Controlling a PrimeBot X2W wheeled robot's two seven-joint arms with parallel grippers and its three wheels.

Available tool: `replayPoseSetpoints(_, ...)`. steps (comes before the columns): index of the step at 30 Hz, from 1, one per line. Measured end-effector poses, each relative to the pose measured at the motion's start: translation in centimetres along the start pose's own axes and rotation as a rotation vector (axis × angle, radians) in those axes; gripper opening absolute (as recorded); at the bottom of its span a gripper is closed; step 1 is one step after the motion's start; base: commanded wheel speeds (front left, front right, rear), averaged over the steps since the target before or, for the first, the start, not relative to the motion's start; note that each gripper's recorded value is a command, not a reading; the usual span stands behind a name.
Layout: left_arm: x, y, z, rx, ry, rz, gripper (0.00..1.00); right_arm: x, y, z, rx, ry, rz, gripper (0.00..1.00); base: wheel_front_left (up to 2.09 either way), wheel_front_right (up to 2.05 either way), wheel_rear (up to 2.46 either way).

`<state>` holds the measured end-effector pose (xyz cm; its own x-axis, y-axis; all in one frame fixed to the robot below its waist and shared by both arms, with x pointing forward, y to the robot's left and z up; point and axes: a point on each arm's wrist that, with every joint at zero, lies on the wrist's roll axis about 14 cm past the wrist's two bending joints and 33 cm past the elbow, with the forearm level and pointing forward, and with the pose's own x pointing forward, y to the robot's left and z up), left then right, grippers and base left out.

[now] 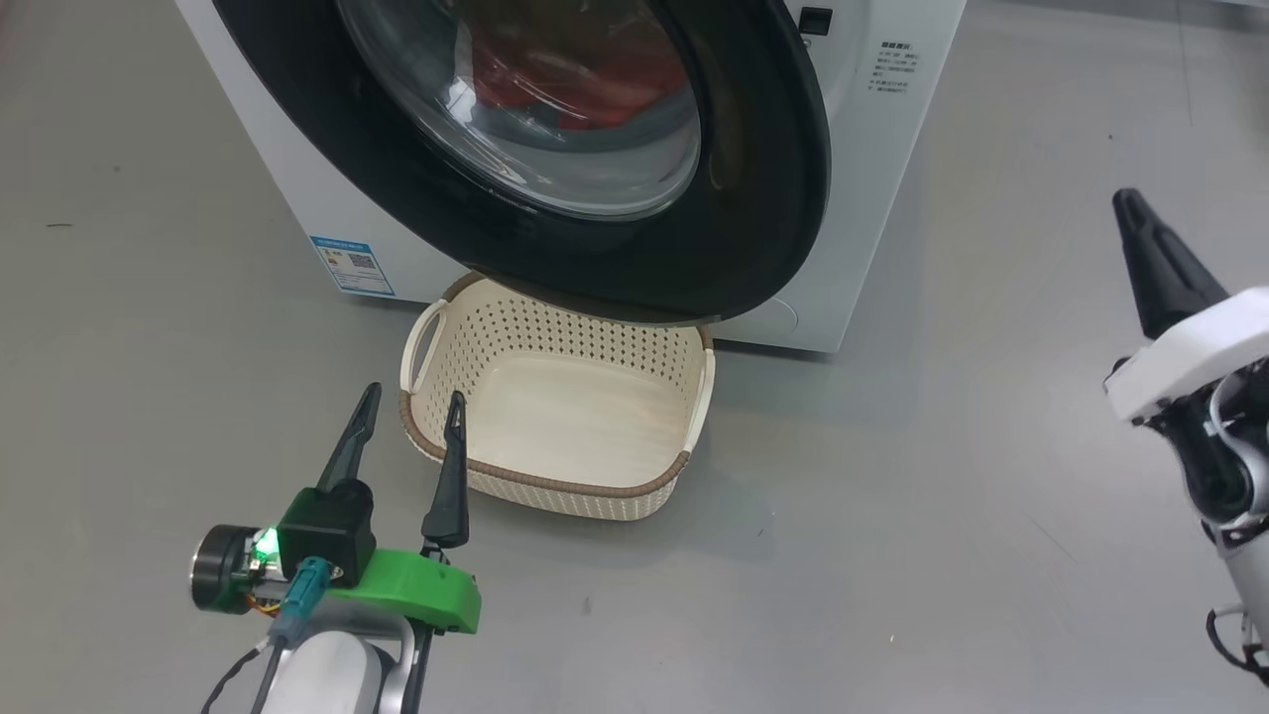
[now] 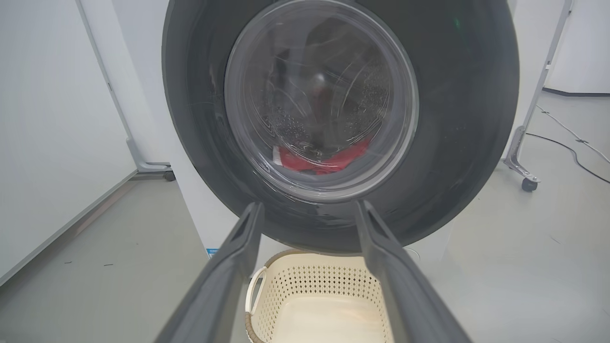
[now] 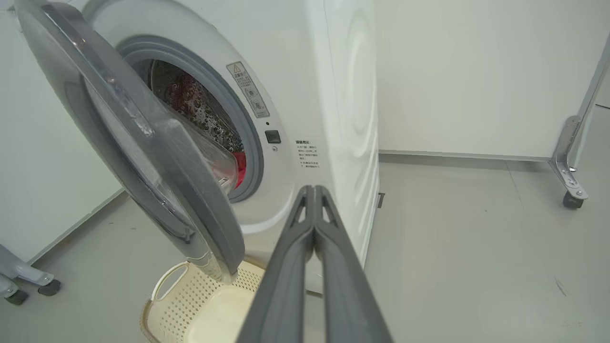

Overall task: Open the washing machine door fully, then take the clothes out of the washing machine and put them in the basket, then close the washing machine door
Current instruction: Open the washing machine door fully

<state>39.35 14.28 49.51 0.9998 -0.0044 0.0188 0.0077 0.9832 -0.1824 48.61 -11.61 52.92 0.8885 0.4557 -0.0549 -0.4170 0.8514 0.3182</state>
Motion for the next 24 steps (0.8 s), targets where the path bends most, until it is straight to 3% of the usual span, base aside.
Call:
replayPoseSetpoints(5,0.1,-0.5,0.0,0.005,-0.001,-0.016,1.0,-1.7,-0.7,-1.6,0.023,-0.023,-0.045,0.0,0.0,0.0,0.0)
replayPoseSetpoints(6,0.1,-0.5,0.0,0.005,0.0,-0.018,1.0,-2.0,-0.9,-1.9,0.026,-0.025,-0.06,0.47,0.0,0.0,0.0)
replayPoseSetpoints(7,0.1,-0.5,0.0,0.005,0.0,-0.018,1.0,-2.3,-1.0,-2.2,0.024,-0.028,-0.066,1.0,0.0,0.0,0.0)
replayPoseSetpoints(24,0.4,-0.6,-0.4,0.012,0.008,-0.022,1.0,-4.1,-1.0,-3.3,-0.017,-0.092,-0.11,1.0,0.0,0.0,0.0)
